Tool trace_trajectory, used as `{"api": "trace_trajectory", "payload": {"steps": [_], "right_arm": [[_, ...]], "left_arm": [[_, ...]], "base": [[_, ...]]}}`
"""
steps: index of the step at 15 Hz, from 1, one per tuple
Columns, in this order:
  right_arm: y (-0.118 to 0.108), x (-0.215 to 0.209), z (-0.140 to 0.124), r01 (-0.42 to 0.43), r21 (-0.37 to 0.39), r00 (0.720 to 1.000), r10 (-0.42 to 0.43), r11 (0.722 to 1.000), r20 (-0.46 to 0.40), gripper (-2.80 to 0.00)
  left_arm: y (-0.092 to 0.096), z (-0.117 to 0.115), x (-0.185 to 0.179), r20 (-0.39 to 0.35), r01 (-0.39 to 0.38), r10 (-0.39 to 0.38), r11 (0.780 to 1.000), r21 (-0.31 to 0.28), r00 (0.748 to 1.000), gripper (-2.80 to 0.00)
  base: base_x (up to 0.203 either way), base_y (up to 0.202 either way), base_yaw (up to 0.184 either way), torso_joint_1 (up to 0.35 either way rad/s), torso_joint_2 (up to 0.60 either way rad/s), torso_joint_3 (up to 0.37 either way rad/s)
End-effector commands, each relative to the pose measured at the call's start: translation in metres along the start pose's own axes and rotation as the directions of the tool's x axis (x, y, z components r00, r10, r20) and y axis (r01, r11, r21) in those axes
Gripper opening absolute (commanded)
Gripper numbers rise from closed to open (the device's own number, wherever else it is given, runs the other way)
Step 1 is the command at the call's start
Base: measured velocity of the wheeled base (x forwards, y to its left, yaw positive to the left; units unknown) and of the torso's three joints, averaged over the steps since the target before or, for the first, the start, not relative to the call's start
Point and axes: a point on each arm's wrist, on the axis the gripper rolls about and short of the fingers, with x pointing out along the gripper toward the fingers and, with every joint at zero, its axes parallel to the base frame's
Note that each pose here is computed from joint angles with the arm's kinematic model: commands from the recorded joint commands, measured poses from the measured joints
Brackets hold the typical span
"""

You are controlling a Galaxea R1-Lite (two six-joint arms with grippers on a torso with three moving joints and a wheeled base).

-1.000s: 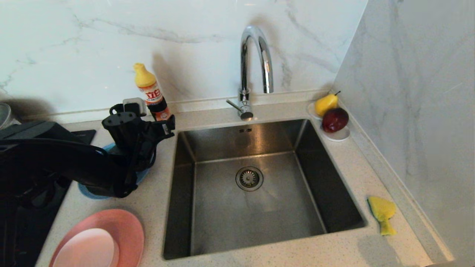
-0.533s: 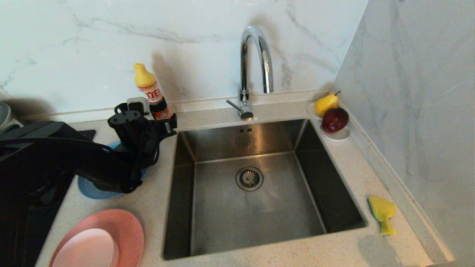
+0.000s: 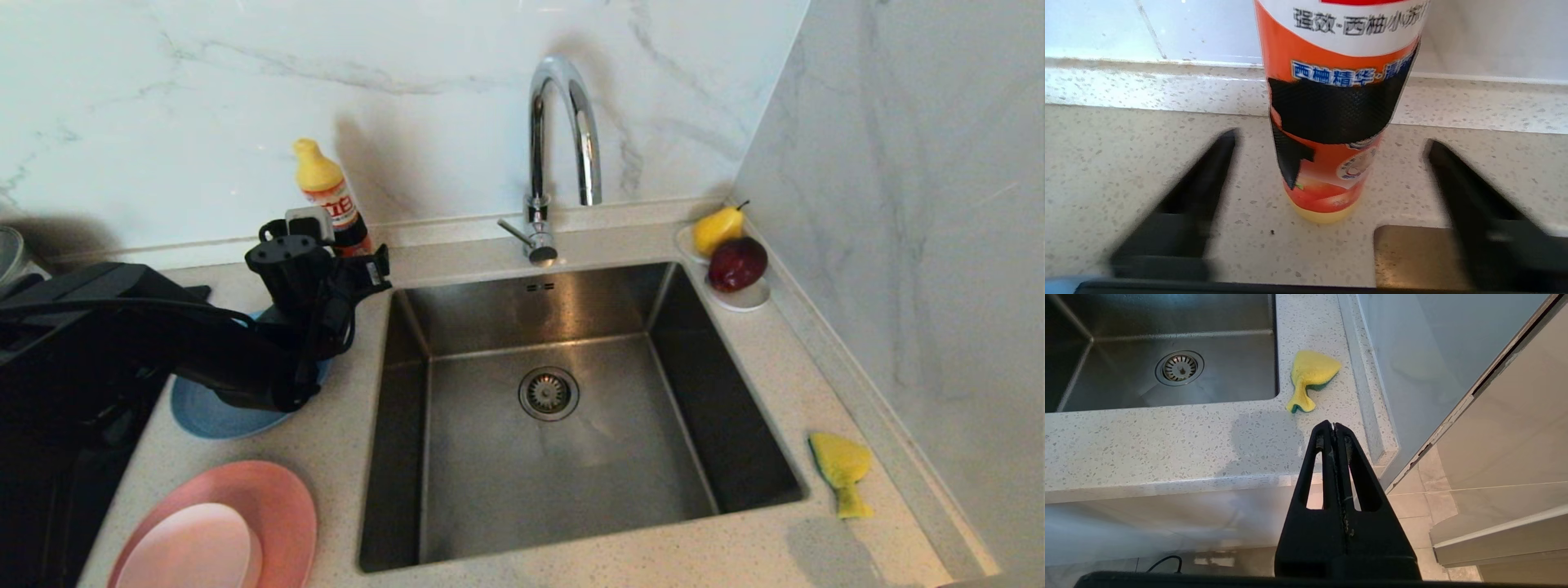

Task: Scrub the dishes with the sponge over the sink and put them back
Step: Grab the dish soap

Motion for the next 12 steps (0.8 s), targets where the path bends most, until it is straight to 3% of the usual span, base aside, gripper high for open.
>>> {"api": "trace_trajectory", "payload": {"steps": [1, 12], "right_arm": [[0.0, 0.0, 0.0, 0.0, 0.0, 1.0, 0.0, 1.0, 0.0, -2.8], [0.0, 0.0, 0.0, 0.0, 0.0, 1.0, 0.0, 1.0, 0.0, -2.8]], "left_arm": [[-0.001, 0.001, 0.004, 0.012, -0.002, 0.002, 1.0, -0.004, 1.0, -2.8], [-0.005, -0.001, 0.015, 0.014, -0.024, 0.024, 1.0, -0.003, 1.0, -2.8]], "base": [[0.0, 0.0, 0.0, 0.0, 0.0, 0.0], [0.0, 0.0, 0.0, 0.0, 0.0, 0.0]]}}
